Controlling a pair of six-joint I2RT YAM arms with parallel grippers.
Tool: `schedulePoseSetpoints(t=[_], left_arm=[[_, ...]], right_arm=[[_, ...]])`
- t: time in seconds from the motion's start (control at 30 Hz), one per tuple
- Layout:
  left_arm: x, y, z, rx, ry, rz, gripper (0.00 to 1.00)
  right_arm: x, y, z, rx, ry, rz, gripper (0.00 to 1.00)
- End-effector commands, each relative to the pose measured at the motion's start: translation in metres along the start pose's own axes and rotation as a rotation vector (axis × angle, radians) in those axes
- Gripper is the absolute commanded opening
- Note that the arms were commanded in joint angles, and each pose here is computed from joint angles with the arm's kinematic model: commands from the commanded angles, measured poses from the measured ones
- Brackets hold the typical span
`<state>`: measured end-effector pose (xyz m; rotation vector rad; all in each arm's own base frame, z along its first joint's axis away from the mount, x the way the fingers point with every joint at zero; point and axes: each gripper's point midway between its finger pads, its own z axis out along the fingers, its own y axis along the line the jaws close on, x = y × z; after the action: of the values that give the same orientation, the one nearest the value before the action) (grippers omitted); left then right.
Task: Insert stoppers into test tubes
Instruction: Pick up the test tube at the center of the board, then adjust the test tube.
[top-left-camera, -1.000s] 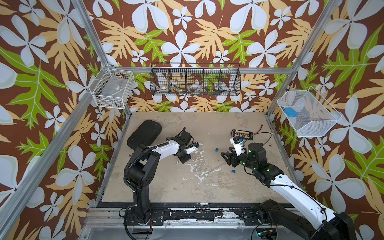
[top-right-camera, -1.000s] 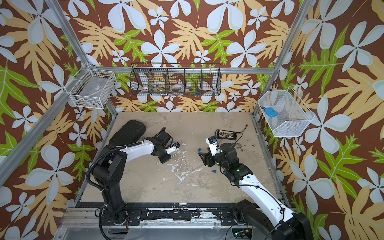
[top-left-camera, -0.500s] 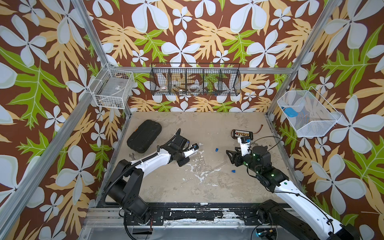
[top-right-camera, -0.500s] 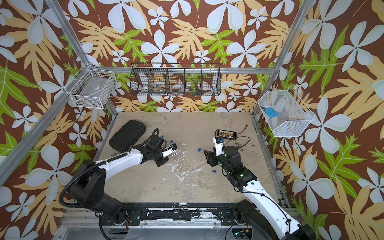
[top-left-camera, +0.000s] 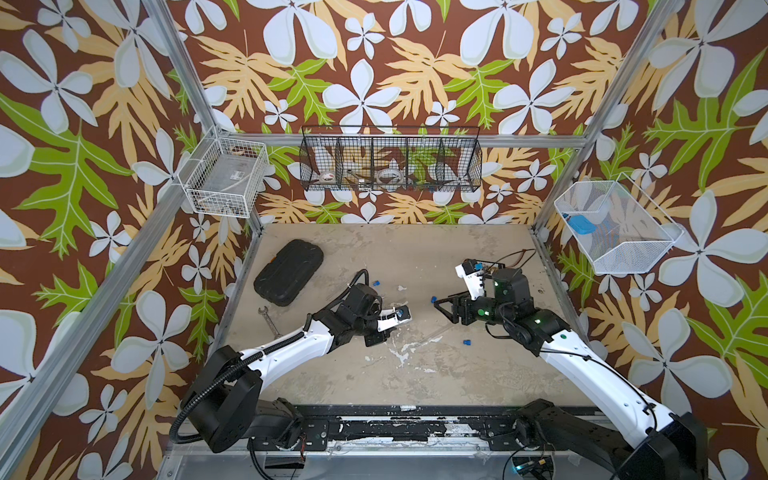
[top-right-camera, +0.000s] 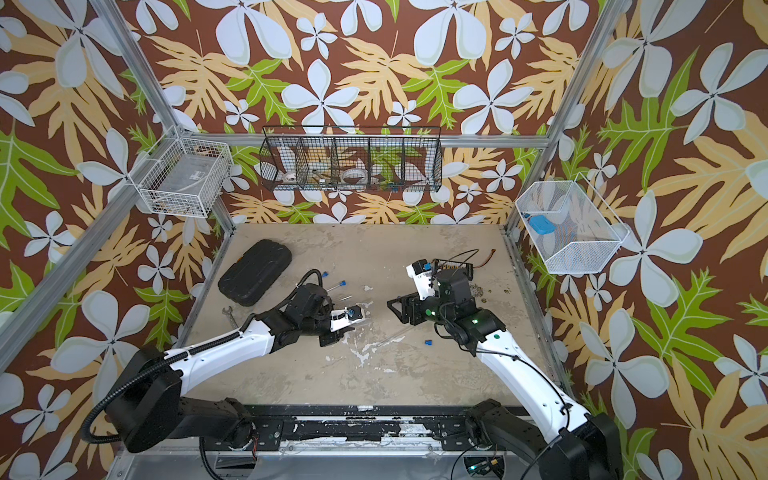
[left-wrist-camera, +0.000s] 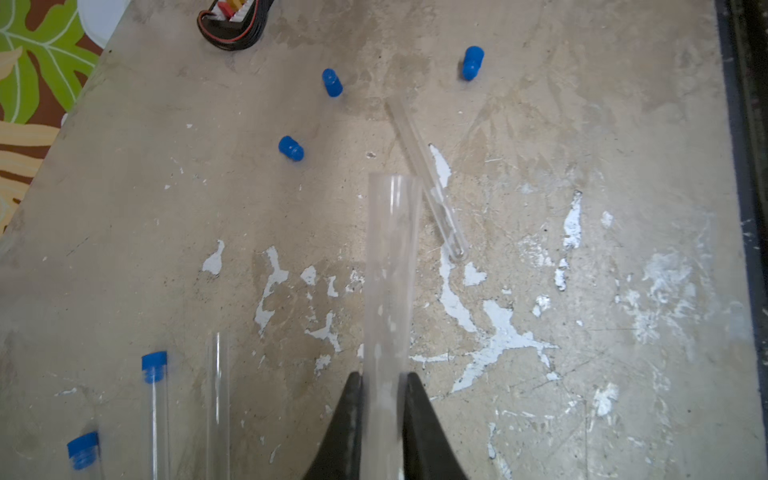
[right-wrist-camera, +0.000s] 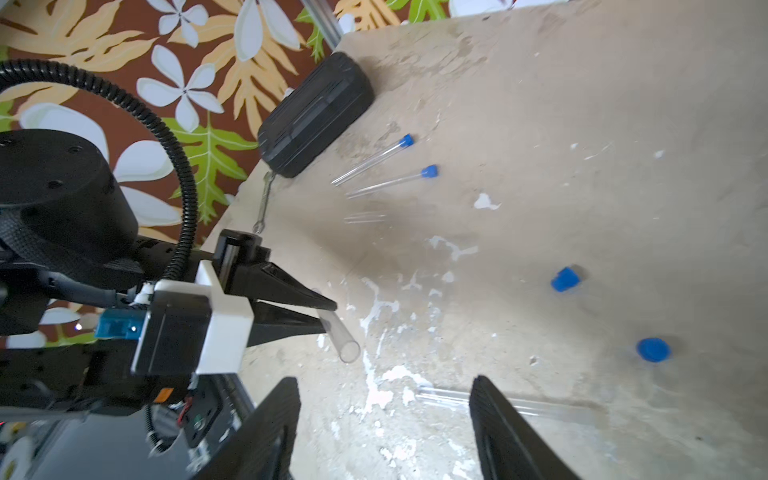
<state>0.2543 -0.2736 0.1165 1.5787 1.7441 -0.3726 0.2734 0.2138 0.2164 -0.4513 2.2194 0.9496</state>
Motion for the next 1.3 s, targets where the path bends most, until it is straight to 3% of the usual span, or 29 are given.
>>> schedulePoseSetpoints(t=[0.0, 0.13, 0.3, 0.8, 1.27], left_arm=[[-0.011, -0.002, -0.002, 0.0, -0.045, 0.048, 0.05], [-0.013, -0.002, -0.004, -0.001, -0.053, 0.052, 0.05], [-0.015, -0.002, -0.006, -0.007, -0.065, 0.059, 0.05], [-0.018, -0.004, -0.007, -0.002, -0.078, 0.064, 0.05], [-0.018, -0.004, -0.007, -0.004, -0.081, 0.066, 0.05]], right_arm=[[0.021, 0.013, 0.011, -0.069, 0.126, 0.012, 0.68], [0.041, 0.018, 0.031, -0.066, 0.224, 0.006, 0.68], [0.053, 0.024, 0.045, -0.104, 0.256, 0.033, 0.64], [0.057, 0.033, 0.074, -0.149, 0.274, 0.085, 0.47], [0.06, 0.032, 0.077, -0.153, 0.281, 0.096, 0.35]])
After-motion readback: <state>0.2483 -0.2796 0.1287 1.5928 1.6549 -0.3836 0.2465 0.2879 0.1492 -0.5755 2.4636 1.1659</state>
